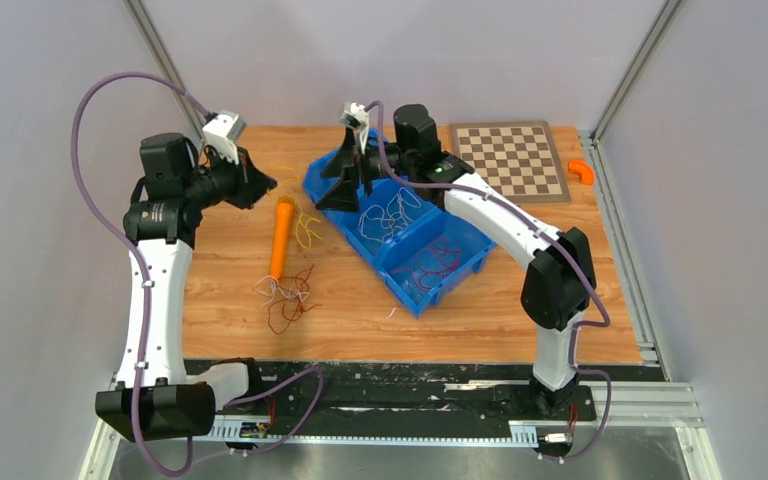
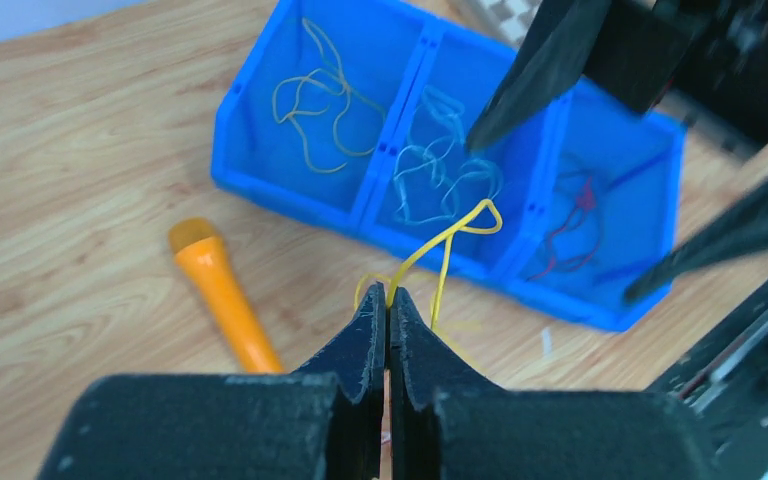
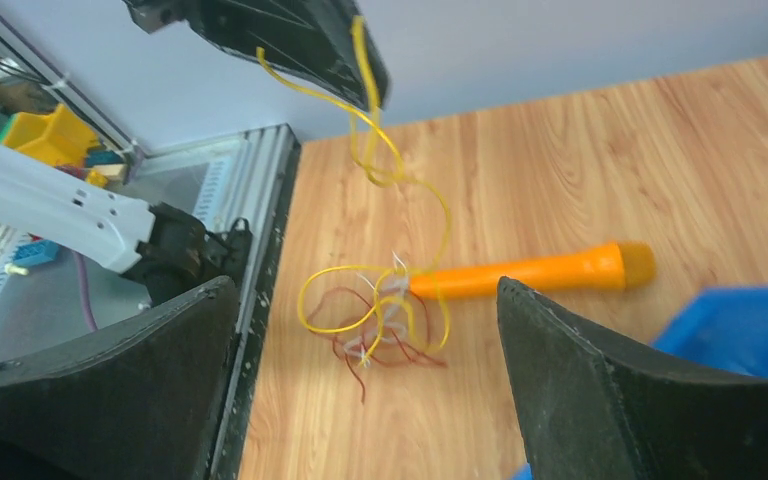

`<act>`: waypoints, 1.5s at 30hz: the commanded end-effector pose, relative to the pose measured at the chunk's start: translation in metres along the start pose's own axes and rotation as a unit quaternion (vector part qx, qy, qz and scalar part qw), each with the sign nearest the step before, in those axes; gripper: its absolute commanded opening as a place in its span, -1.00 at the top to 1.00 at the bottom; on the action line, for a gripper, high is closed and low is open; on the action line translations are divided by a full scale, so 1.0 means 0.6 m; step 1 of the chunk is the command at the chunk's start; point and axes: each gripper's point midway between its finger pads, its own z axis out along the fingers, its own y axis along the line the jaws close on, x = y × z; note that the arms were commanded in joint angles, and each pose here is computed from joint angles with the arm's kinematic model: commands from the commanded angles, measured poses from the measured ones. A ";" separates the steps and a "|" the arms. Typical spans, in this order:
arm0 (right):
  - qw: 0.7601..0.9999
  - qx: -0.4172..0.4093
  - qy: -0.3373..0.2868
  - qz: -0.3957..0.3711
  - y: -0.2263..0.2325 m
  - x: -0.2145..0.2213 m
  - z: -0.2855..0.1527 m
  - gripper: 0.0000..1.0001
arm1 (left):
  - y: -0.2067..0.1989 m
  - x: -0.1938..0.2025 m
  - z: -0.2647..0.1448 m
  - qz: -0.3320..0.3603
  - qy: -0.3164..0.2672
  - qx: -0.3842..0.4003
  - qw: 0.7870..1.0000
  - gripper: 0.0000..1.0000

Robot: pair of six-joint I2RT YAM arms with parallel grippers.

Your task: Untangle the cables

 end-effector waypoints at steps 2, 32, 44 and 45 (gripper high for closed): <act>0.999 -0.013 -0.046 -0.001 0.002 -0.056 0.023 -1.00 | -0.023 -0.097 -0.002 -0.113 -0.094 0.013 0.989 1.00; 0.968 0.251 0.002 -0.001 -0.071 0.015 -0.271 -1.00 | 0.097 -0.098 0.450 -0.162 -0.079 0.089 0.980 1.00; 0.977 0.209 0.000 0.039 -0.100 0.023 -0.237 -1.00 | 0.098 0.098 0.325 -0.086 0.098 0.025 0.991 -0.50; 0.978 0.204 0.000 0.043 -0.101 0.025 -0.234 -1.00 | 0.095 0.097 0.303 -0.080 0.091 0.020 0.992 -0.49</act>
